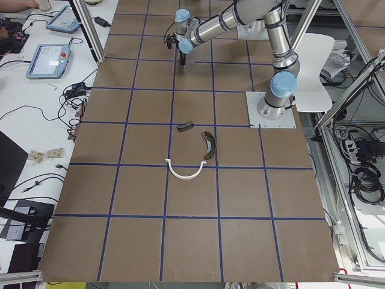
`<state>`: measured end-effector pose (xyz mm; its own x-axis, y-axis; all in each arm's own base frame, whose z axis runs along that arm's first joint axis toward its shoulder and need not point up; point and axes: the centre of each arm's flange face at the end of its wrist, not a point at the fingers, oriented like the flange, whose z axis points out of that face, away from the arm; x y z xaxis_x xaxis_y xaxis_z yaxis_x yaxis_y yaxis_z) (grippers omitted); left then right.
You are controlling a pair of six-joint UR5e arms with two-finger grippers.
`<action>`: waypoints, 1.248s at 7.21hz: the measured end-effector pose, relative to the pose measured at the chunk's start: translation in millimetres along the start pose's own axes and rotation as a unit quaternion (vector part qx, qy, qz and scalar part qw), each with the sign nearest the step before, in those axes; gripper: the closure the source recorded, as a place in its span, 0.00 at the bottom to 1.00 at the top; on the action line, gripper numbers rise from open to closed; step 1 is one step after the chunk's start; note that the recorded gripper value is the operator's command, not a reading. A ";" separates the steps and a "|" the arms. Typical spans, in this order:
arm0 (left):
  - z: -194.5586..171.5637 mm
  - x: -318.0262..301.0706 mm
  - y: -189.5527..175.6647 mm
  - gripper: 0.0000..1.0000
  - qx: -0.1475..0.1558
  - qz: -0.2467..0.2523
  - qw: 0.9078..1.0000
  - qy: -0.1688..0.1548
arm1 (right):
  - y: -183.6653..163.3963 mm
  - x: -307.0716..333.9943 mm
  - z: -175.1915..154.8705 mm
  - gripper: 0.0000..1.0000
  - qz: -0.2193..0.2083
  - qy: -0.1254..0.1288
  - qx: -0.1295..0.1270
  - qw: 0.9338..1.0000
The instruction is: Place bearing gear from tray to pile
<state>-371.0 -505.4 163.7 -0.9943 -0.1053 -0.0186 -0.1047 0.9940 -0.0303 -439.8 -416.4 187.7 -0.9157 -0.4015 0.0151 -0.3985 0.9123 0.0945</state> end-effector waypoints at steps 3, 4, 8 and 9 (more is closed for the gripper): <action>-26.2 -31.6 -15.6 0.94 0.007 -0.012 1.000 0.005 | -18.7 -34.1 -85.2 0.75 0.061 0.021 0.011 0.998; -32.9 -71.0 -24.9 0.94 -0.005 -0.006 1.000 0.001 | -52.7 -72.0 -122.2 0.75 0.090 0.014 0.014 0.996; -76.7 -321.7 -66.4 0.94 -0.024 0.054 0.998 -0.030 | -210.4 -289.4 -198.1 0.75 0.240 -0.013 -0.003 0.971; -76.4 -394.6 -65.0 0.94 -0.036 0.055 0.997 -0.040 | -249.2 -354.6 -202.1 0.75 0.284 -0.019 0.005 0.959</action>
<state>26.5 -526.4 249.3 -0.9951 0.0056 -0.0985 0.0008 0.9988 0.0486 -5.4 -517.6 360.0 -0.9863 0.1628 0.0250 0.1642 0.9838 0.0723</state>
